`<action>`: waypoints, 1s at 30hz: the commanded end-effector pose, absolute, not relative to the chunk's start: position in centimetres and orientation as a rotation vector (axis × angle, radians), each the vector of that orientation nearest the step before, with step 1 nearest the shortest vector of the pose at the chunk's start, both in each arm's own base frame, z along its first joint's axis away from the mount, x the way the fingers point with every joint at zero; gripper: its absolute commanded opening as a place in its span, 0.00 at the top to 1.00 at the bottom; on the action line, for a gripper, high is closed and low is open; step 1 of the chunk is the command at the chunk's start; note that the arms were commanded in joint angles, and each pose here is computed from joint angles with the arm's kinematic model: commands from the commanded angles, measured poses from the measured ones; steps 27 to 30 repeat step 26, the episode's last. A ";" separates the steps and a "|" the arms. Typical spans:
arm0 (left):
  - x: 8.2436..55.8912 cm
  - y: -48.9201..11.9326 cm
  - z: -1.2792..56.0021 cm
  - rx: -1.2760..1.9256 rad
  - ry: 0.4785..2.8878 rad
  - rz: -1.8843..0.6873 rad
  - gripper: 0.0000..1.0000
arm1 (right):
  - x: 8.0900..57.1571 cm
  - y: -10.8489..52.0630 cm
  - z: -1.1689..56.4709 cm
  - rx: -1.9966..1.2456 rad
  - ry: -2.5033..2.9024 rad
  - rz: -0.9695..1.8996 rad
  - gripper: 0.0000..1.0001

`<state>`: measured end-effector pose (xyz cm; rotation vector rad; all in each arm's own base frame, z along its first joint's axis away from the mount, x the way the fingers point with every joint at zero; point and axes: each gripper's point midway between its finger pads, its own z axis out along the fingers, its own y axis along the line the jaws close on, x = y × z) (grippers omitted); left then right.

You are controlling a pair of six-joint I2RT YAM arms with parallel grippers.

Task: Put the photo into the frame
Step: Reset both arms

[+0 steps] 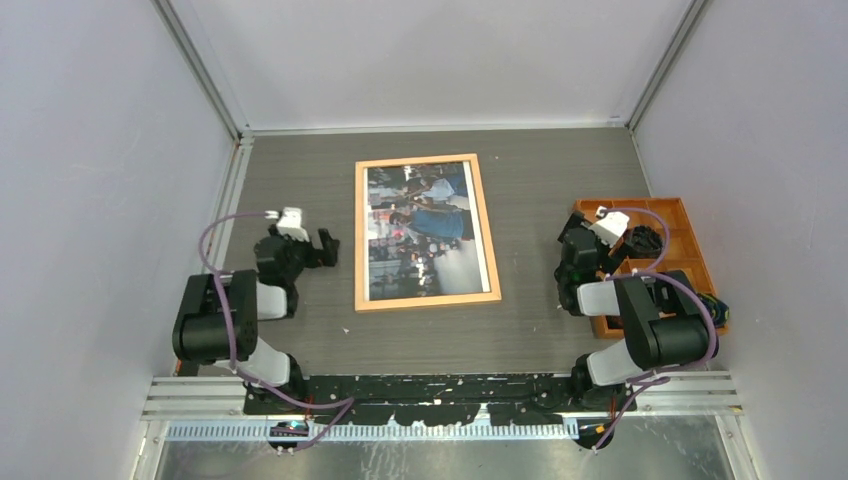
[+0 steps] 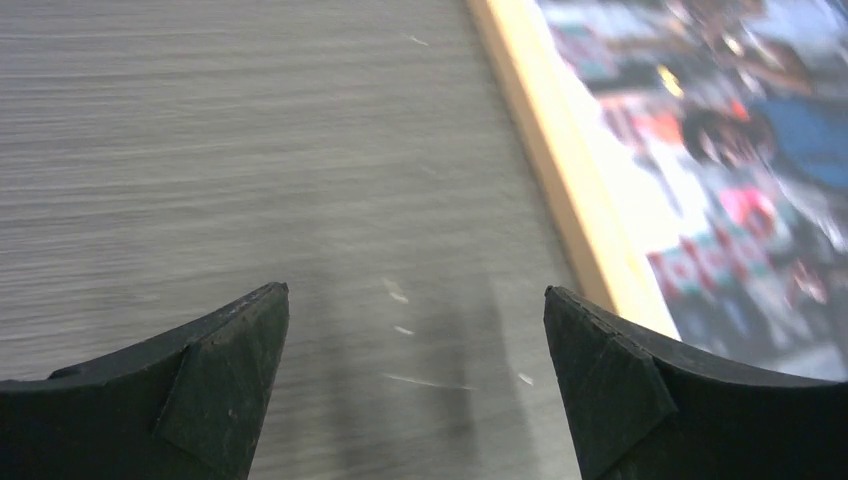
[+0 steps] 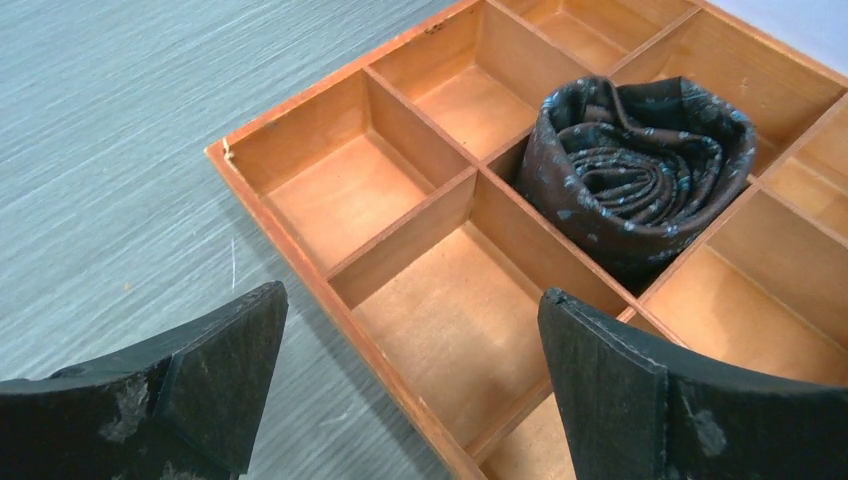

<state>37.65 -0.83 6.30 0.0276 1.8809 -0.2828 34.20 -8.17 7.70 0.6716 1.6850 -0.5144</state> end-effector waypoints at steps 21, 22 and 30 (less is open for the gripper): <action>39.6 -1.3 7.2 0.092 1.821 -0.015 0.00 | 37.9 -6.0 7.4 0.471 1.724 -0.227 0.00; 39.6 -1.3 7.2 0.092 1.823 -0.015 0.00 | 37.9 -6.0 7.5 0.472 1.721 -0.226 0.00; 39.5 -1.3 7.3 0.092 1.817 -0.015 0.00 | 37.9 -6.0 7.4 0.471 1.722 -0.226 0.00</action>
